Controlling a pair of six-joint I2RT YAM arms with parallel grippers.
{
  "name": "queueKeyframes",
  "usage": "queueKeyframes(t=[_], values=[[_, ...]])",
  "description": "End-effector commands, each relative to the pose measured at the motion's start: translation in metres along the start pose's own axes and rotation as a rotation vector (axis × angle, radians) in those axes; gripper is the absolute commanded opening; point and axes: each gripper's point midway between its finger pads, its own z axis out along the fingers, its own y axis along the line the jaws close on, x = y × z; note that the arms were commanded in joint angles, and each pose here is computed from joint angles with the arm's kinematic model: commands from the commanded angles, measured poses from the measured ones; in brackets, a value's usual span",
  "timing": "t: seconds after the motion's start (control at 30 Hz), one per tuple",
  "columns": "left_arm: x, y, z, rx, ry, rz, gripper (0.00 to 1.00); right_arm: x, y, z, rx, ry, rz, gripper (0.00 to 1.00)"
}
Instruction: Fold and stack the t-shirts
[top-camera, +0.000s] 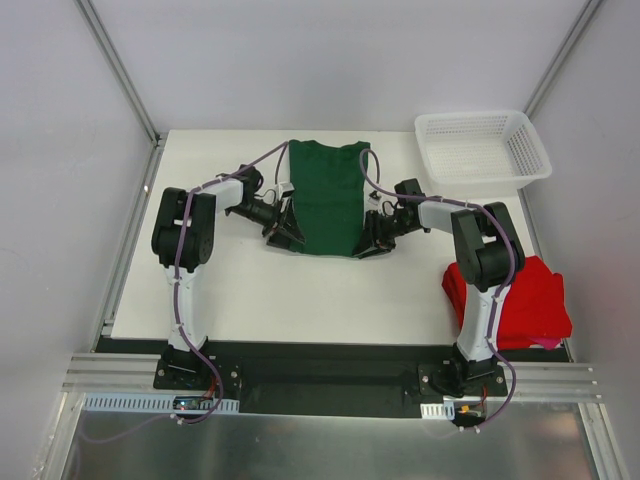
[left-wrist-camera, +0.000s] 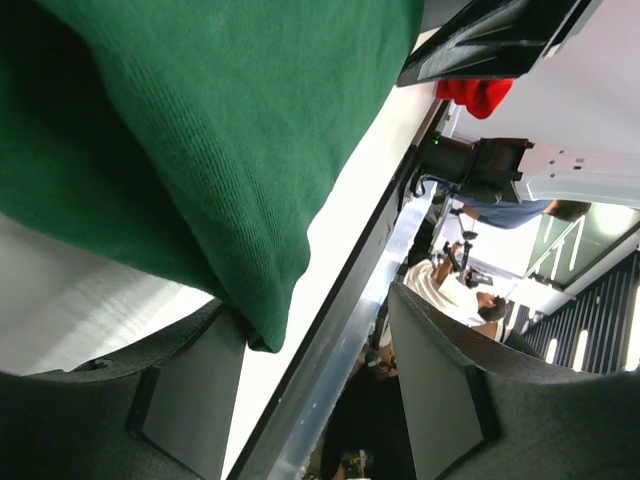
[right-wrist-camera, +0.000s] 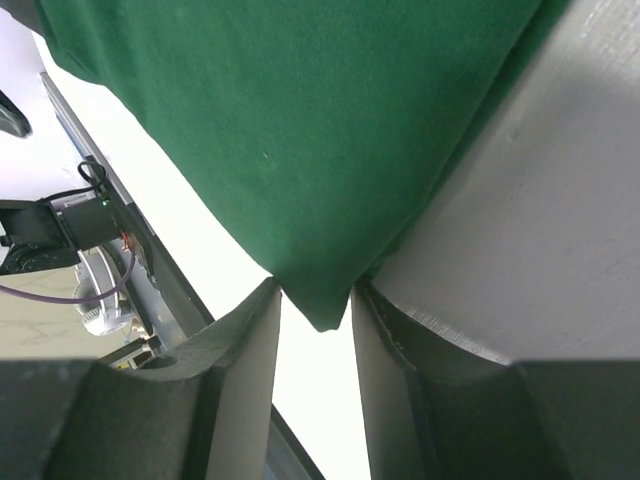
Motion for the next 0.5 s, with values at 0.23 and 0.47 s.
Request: queueKeyframes(t=[0.23, 0.47], values=[[0.010, 0.007, 0.007, -0.005, 0.034, 0.008, 0.57, -0.015, 0.005, -0.002, -0.001, -0.029, -0.011, 0.33], [0.011, 0.010, 0.006, -0.027, 0.043, 0.022, 0.56, -0.020, 0.009, -0.006, -0.007, -0.042, -0.012, 0.24]])
